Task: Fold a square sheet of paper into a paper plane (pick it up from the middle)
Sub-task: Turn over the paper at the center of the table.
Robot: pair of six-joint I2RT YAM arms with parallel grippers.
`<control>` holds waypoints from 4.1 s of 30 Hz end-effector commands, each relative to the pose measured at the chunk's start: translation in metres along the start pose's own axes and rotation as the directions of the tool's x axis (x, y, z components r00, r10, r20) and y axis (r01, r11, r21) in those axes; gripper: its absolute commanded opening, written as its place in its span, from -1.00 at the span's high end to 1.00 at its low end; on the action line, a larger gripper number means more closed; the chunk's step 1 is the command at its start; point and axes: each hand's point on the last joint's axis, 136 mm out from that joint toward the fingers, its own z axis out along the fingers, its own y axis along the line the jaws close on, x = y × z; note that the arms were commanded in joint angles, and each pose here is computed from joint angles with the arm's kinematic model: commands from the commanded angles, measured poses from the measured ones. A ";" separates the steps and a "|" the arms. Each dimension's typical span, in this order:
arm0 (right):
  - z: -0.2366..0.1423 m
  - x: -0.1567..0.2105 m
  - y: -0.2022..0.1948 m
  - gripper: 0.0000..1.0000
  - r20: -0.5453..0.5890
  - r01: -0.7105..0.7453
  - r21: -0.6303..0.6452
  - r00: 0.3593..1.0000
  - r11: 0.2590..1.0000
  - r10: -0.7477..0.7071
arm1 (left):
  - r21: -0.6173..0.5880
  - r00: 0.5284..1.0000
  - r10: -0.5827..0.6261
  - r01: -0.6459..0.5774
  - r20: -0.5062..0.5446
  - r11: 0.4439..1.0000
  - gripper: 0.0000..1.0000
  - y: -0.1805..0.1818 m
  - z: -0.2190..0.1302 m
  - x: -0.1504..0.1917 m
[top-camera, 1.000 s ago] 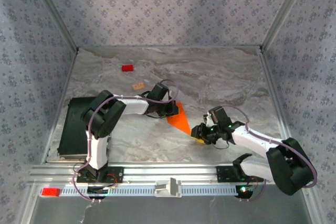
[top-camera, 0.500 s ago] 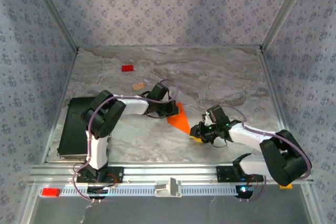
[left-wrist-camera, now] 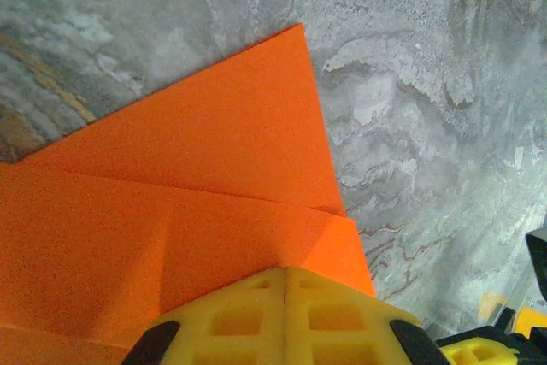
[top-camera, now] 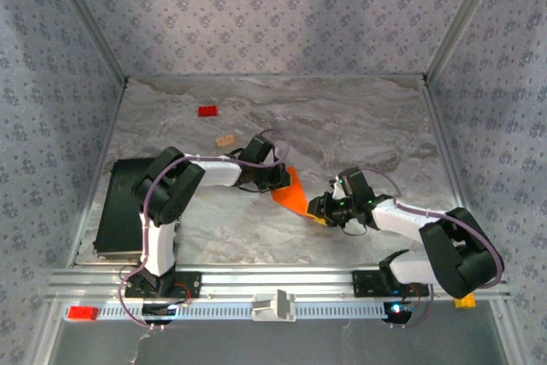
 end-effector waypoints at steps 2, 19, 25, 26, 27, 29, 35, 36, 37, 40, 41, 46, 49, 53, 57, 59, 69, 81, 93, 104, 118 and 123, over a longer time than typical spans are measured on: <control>-0.001 -0.008 0.014 0.35 0.022 0.006 -0.067 1.000 0.998 -0.005 | -0.035 0.999 -0.044 0.044 -0.026 0.998 0.90 0.019 0.004 0.008; 0.002 -0.017 0.019 0.70 0.046 0.022 -0.095 0.999 0.995 -0.017 | -0.010 0.999 -0.043 0.043 -0.011 0.999 0.87 0.010 0.001 0.003; 0.001 -0.015 0.017 0.86 0.040 0.036 -0.095 0.999 0.995 -0.032 | 0.013 1.000 -0.013 0.013 0.001 1.000 0.78 -0.003 -0.007 -0.004; 0.001 -0.014 0.016 0.86 0.039 0.037 -0.091 0.999 0.995 -0.033 | 0.016 1.000 -0.012 0.012 0.001 1.000 0.77 -0.004 -0.008 -0.005; 0.001 -0.014 0.016 0.87 0.041 0.039 -0.091 0.999 0.995 -0.036 | 0.020 1.000 -0.007 0.007 0.003 1.000 0.76 -0.006 -0.009 -0.006; 0.000 -0.014 0.016 0.88 0.043 0.040 -0.088 0.998 0.995 -0.036 | 0.024 1.000 -0.004 0.004 0.004 1.000 0.73 -0.008 -0.011 -0.007; 0.000 -0.013 0.015 0.89 0.041 0.046 -0.088 0.998 0.995 -0.043 | 0.028 1.000 -0.001 0.001 0.002 1.000 0.67 -0.011 -0.014 -0.005; 0.000 -0.013 0.015 0.89 0.039 0.050 -0.087 0.998 0.995 -0.047 | 0.030 1.000 0.000 0.000 0.004 1.000 0.66 -0.011 -0.015 -0.005; 0.000 -0.012 0.014 0.89 0.036 0.051 -0.085 0.998 0.995 -0.048 | 0.031 1.000 0.001 -0.001 0.005 1.000 0.65 -0.012 -0.015 -0.006; -0.001 -0.012 0.014 0.89 0.038 0.058 -0.081 0.998 0.995 -0.055 | 0.033 1.000 0.005 -0.005 0.004 0.999 0.60 -0.014 -0.016 -0.005; -0.001 -0.012 0.014 0.90 0.040 0.057 -0.079 0.998 0.995 -0.054 | 0.032 1.000 0.007 -0.007 0.004 0.999 0.57 -0.014 -0.017 -0.005; -0.002 -0.013 0.013 0.90 0.049 0.061 -0.071 0.997 0.996 -0.058 | 0.032 1.000 0.014 -0.015 0.020 0.999 0.43 -0.016 -0.023 -0.006; -0.003 -0.013 0.011 0.90 0.049 0.065 -0.060 0.997 0.996 -0.062 | 0.030 0.999 0.018 -0.019 0.030 0.999 0.41 -0.018 -0.026 -0.006; -0.006 -0.014 0.010 0.90 0.063 0.078 -0.042 0.995 0.996 -0.076 | 0.025 0.999 0.021 -0.022 0.038 0.999 0.26 -0.021 -0.030 -0.006; -0.013 -0.018 0.007 0.92 0.089 0.100 0.008 0.991 0.995 -0.100 | 0.013 0.997 0.039 -0.040 0.059 0.999 0.25 -0.025 -0.038 -0.008; -0.020 -0.021 0.009 0.92 0.111 0.123 0.034 0.986 0.992 -0.126 | -0.008 0.995 0.052 -0.051 0.087 0.999 0.25 -0.026 -0.046 -0.011; -0.079 -0.049 0.016 0.94 0.254 0.234 0.331 0.911 0.914 -0.325 | -0.123 0.967 0.121 -0.095 0.223 0.988 0.19 -0.022 -0.090 -0.025; -0.166 -0.069 0.041 0.95 0.129 0.190 0.943 0.549 0.274 -0.826 | -0.179 0.935 0.075 -0.013 0.346 0.984 0.18 0.001 -0.122 -0.034; -0.053 -0.032 0.044 0.96 -0.338 0.531 0.846 0.465 -0.048 -0.818 | -0.187 0.919 -0.004 0.084 0.395 0.979 0.16 0.029 -0.136 -0.036; 0.007 0.008 0.055 0.56 -0.307 0.741 0.649 0.460 0.170 -0.833 | -0.192 0.918 -0.020 0.104 0.396 0.976 0.14 0.037 -0.140 -0.036; -0.003 -0.026 0.060 0.65 0.087 0.501 0.145 0.852 0.853 -0.516 | -0.136 0.945 -0.015 0.063 0.327 0.989 0.26 0.024 -0.121 -0.030; 0.013 -0.030 0.048 0.78 0.016 0.413 0.077 0.909 0.907 -0.415 | -0.129 0.955 -0.006 0.047 0.296 0.991 0.34 0.019 -0.111 -0.026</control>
